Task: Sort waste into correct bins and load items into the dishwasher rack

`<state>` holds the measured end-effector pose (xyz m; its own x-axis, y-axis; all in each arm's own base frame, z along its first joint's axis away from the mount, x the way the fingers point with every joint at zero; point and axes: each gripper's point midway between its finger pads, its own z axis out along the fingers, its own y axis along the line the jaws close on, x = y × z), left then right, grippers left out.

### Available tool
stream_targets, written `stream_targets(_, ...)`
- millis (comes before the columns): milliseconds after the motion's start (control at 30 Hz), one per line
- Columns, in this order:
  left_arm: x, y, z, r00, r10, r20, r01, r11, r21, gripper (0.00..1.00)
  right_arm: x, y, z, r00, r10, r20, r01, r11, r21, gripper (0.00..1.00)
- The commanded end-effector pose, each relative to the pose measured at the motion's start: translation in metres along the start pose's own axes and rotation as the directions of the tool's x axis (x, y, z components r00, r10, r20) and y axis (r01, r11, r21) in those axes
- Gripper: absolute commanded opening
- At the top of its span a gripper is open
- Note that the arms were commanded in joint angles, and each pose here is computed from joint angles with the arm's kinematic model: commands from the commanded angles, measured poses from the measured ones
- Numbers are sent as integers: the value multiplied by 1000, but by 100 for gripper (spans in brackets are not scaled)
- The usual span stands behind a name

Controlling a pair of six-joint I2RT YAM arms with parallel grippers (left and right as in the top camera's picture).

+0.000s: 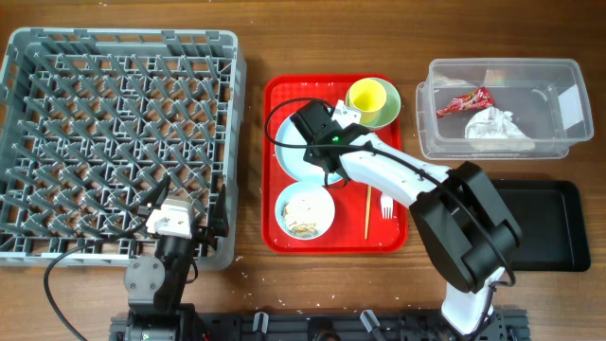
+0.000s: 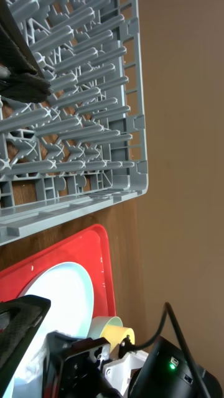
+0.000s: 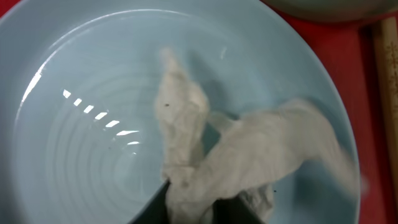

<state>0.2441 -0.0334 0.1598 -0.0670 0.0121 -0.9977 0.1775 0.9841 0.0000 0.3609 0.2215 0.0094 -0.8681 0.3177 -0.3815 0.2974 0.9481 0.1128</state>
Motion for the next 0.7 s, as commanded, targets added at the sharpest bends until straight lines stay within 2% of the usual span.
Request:
stream_targets(0, 2, -2, 0, 1000, 13, -2, -13, 1000, 13, 100, -3, 2, -12, 1000, 9, -13, -9, 1000, -17, 4)
stream_targets(67, 2, -2, 0, 1000, 13, -2, -13, 1000, 13, 100, -11, 3, -33, 1000, 8, 5, -8, 999, -41, 4)
stream_targets(133, 2, -2, 0, 1000, 13, -2, -13, 1000, 12, 100, -31, 12, -76, 997, -34, 70, 42, 991, -125, 4)
stream_targets(233, 2, -2, 0, 1000, 13, -1, -13, 1000, 13, 100, -69, 11, -144, 972, -5, 236, 57, 975, -215, 4)
stream_targets(267, 2, -2, 0, 1000, 13, -1, -13, 1000, 13, 100, -87, 0, -167, 950, 42, 310, 28, 976, -217, 4)
stream_targets(333, 2, -2, 0, 1000, 13, -1, -13, 1000, 13, 100, -128, -44, -208, 863, 146, 484, -79, 985, -156, 4)
stream_targets(433, 2, -2, 0, 1000, 13, -2, -13, 1000, 13, 100, -162, -99, -223, 792, 210, 573, -202, 976, -78, 4)
stream_targets(533, 2, -2, 0, 1000, 13, -1, -13, 1000, 13, 100, -193, -162, -198, 794, 293, 533, -326, 945, -35, 5)
stream_targets(567, 2, -2, 0, 1000, 13, -2, -13, 1000, 13, 100, -210, -182, -182, 822, 293, 488, -302, 951, -63, 13)
stream_targets(600, 2, -2, 0, 1000, 13, -1, -13, 1000, 13, 100, -219, -188, -172, 846, 281, 454, -260, 959, -111, 40)
stream_targets(667, 2, -2, 0, 1000, 13, -2, -13, 1000, 13, 100, -230, -195, -155, 886, 252, 390, -180, 961, -211, 100)
